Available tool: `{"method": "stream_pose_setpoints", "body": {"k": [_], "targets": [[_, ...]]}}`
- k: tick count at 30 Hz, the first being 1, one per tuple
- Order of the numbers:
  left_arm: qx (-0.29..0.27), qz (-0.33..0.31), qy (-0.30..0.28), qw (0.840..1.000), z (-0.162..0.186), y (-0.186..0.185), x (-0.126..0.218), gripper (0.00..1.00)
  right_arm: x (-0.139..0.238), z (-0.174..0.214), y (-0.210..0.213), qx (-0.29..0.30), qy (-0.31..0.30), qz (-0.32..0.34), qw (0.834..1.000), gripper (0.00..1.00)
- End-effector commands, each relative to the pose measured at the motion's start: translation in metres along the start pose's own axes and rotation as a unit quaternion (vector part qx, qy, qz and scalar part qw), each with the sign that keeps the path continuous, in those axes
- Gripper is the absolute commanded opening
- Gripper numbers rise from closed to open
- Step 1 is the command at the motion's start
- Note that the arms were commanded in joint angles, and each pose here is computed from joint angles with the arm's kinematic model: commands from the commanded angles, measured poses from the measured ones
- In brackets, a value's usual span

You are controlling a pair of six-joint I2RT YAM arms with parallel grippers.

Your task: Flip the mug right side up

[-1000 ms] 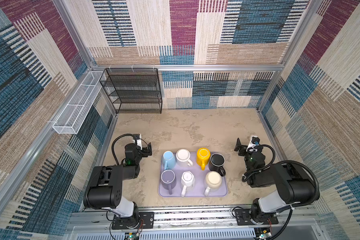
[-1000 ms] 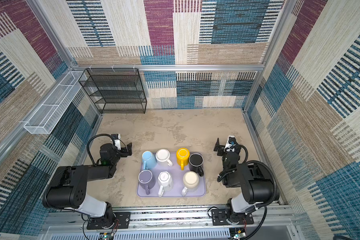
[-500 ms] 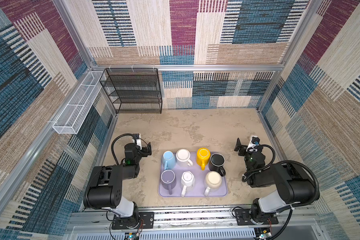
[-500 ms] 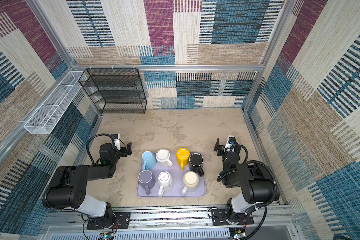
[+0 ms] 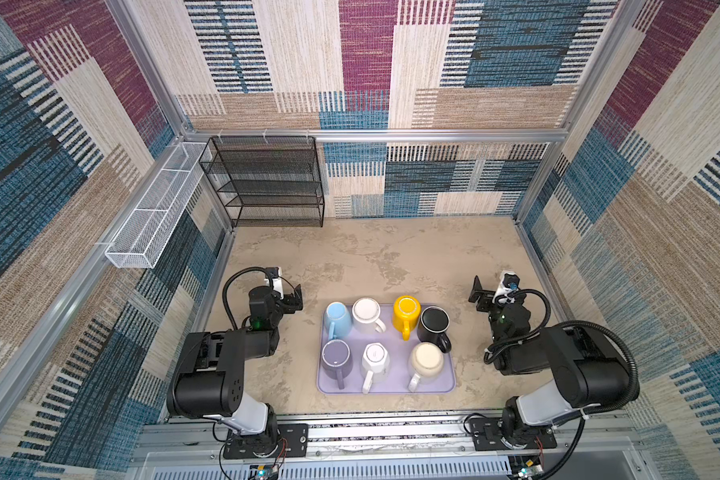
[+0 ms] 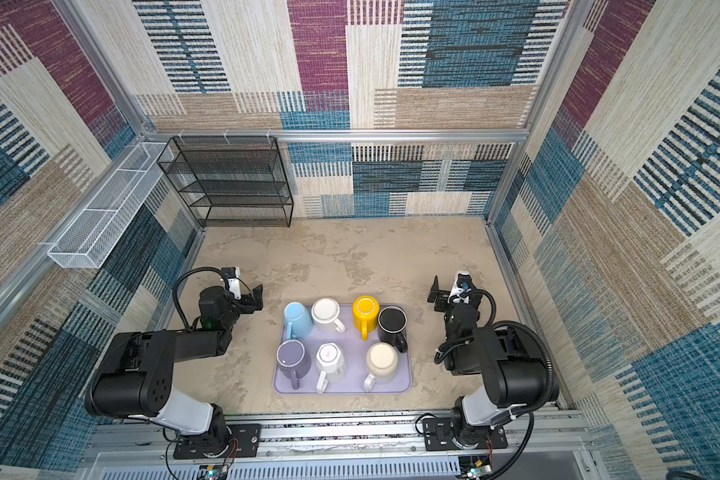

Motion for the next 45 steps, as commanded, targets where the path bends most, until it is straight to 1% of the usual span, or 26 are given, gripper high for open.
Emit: {"method": "stream_pose_setpoints", "body": {"k": [1,5,8,10,12,15,18,21,23,24,25,27,28,29,31,33,35,38,40,43,45], "targets": [[-0.008,-0.027,-0.004,1.0,-0.009,0.005,-0.001,0.99,0.001,-0.007,-0.002,-0.006,-0.018,0.006,1.0,1.0],[-0.022,-0.069,0.034,0.997,-0.026,0.003,-0.001,0.99,0.001,-0.007,-0.002,-0.006,-0.02,0.007,1.0,1.0],[-0.028,-0.094,0.032,0.995,-0.039,0.002,0.006,0.99,0.002,-0.007,-0.002,-0.006,-0.019,0.007,1.0,1.0],[-0.016,-0.099,0.017,0.995,-0.055,0.001,0.015,1.0,0.0,-0.008,-0.002,-0.006,-0.016,0.007,1.0,1.0],[0.004,-0.092,-0.004,0.996,-0.076,-0.002,0.024,1.0,0.0,-0.009,-0.001,-0.004,-0.018,0.005,1.0,1.0],[0.031,-0.065,-0.013,0.997,-0.107,-0.014,0.036,1.0,0.0,-0.009,-0.001,-0.004,-0.018,0.004,1.0,1.0],[0.041,-0.035,-0.019,0.998,-0.137,-0.032,0.047,1.0,0.0,-0.009,-0.001,-0.004,-0.018,0.004,1.0,1.0],[0.044,-0.002,-0.004,0.999,-0.152,-0.052,0.061,1.0,0.001,-0.01,0.0,-0.003,-0.02,0.001,1.0,1.0],[0.047,0.014,0.003,0.999,-0.156,-0.062,0.071,1.0,-0.001,-0.014,0.005,0.007,-0.019,-0.019,1.0,1.0],[0.047,0.023,0.008,0.999,-0.158,-0.067,0.077,1.0,-0.005,-0.021,0.005,0.011,-0.016,-0.014,1.0,1.0],[0.048,0.029,0.014,0.998,-0.158,-0.072,0.083,0.99,-0.009,-0.025,0.005,0.009,0.001,-0.01,1.0,1.0],[0.035,0.036,0.031,0.998,-0.156,-0.079,0.095,0.99,-0.015,-0.041,0.011,0.021,0.003,-0.03,0.999,1.0],[0.031,0.031,0.041,0.998,-0.154,-0.081,0.1,0.99,-0.017,-0.05,0.013,0.016,0.002,-0.037,0.999,1.0],[0.028,0.031,0.05,0.998,-0.151,-0.081,0.105,0.99,-0.021,-0.06,0.014,0.009,0.004,-0.038,0.999,1.0],[0.026,0.03,0.075,0.996,-0.145,-0.084,0.115,0.99,-0.032,-0.079,0.016,-0.013,0.028,-0.039,0.999,1.0],[0.025,0.03,0.098,0.994,-0.139,-0.086,0.125,0.98,-0.037,-0.1,0.022,-0.045,0.043,-0.058,0.996,1.0],[0.026,0.032,0.118,0.992,-0.131,-0.089,0.134,0.97,-0.038,-0.119,0.034,-0.06,0.058,-0.092,0.992,1.0],[0.028,0.056,0.159,0.985,-0.114,-0.098,0.144,0.96,-0.038,-0.145,0.052,-0.069,0.086,-0.13,0.985,1.0],[0.033,0.065,0.19,0.979,-0.1,-0.104,0.15,0.95,-0.036,-0.162,0.065,-0.074,0.107,-0.164,0.978,0.99],[0.05,0.079,0.234,0.968,-0.079,-0.113,0.156,0.94,-0.033,-0.174,0.082,-0.083,0.146,-0.208,0.964,1.0],[0.061,0.096,0.259,0.959,-0.066,-0.121,0.157,0.94,-0.032,-0.173,0.091,-0.091,0.174,-0.224,0.955,0.99]]}}
Point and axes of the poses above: each gripper's point midway between its finger pads, its own x axis back along the fingers, its own y axis along the line the jaws close on, z = x × y, the point moved 6 cm from there along x, back along the fingers, and after that the axes turned 4 degrees about x, right-handed, at the moved point
